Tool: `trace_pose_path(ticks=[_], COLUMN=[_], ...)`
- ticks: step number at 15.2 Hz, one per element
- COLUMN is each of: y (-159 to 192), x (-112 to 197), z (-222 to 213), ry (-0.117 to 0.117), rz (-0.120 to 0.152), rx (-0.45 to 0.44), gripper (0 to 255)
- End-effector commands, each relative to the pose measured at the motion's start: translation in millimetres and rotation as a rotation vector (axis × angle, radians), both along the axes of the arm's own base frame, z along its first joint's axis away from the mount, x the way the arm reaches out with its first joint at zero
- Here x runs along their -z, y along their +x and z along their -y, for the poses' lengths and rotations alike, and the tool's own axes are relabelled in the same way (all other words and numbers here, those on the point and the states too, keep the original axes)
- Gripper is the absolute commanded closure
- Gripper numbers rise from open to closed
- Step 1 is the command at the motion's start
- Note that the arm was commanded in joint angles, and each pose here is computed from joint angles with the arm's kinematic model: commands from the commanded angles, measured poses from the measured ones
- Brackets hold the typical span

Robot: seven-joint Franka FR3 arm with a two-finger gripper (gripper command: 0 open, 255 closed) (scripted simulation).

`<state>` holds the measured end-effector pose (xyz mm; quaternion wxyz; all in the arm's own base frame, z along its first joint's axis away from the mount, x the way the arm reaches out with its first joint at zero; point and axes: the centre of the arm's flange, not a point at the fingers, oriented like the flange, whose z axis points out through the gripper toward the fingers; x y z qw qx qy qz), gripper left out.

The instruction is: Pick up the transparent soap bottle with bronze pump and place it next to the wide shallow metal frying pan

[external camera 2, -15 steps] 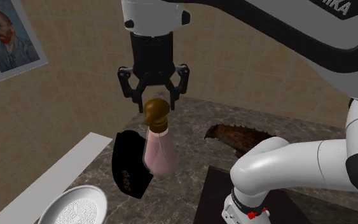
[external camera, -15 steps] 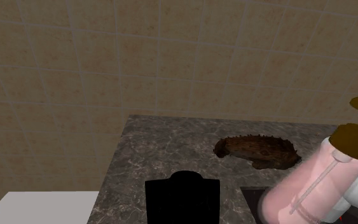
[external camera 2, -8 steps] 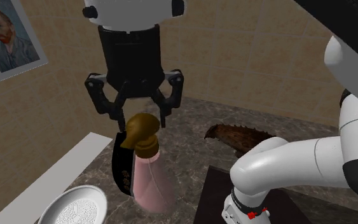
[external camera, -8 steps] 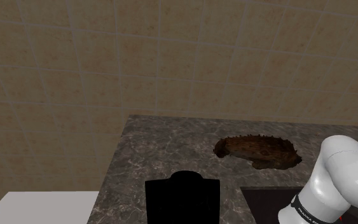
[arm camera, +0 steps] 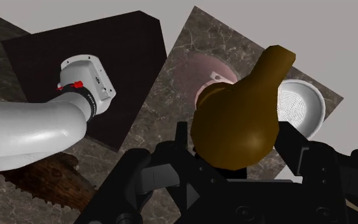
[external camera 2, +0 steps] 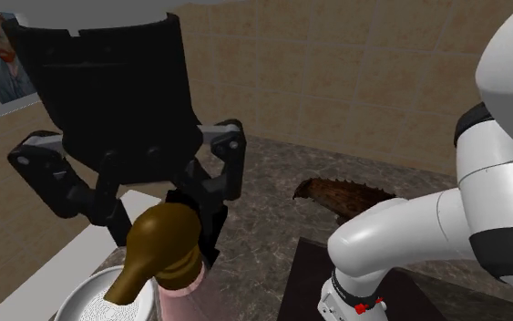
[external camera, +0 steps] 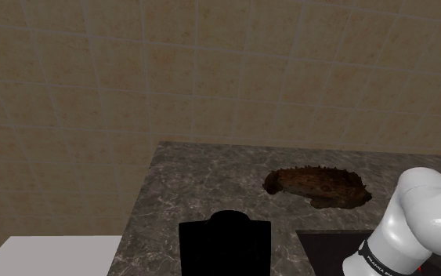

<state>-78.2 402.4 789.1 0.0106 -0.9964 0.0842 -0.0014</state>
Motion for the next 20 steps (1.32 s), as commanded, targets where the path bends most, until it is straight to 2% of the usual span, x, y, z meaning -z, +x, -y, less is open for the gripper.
trace_pose_path(ticks=[1,6,20], y=[-24,-80,-81], x=[-9,-27,41], z=[-14,-44,-44], ry=[0.002,0.002,0.002], rz=[-0.001,-0.001,-0.001], rx=[0.001,0.001,0.001], gripper=[255,255,255])
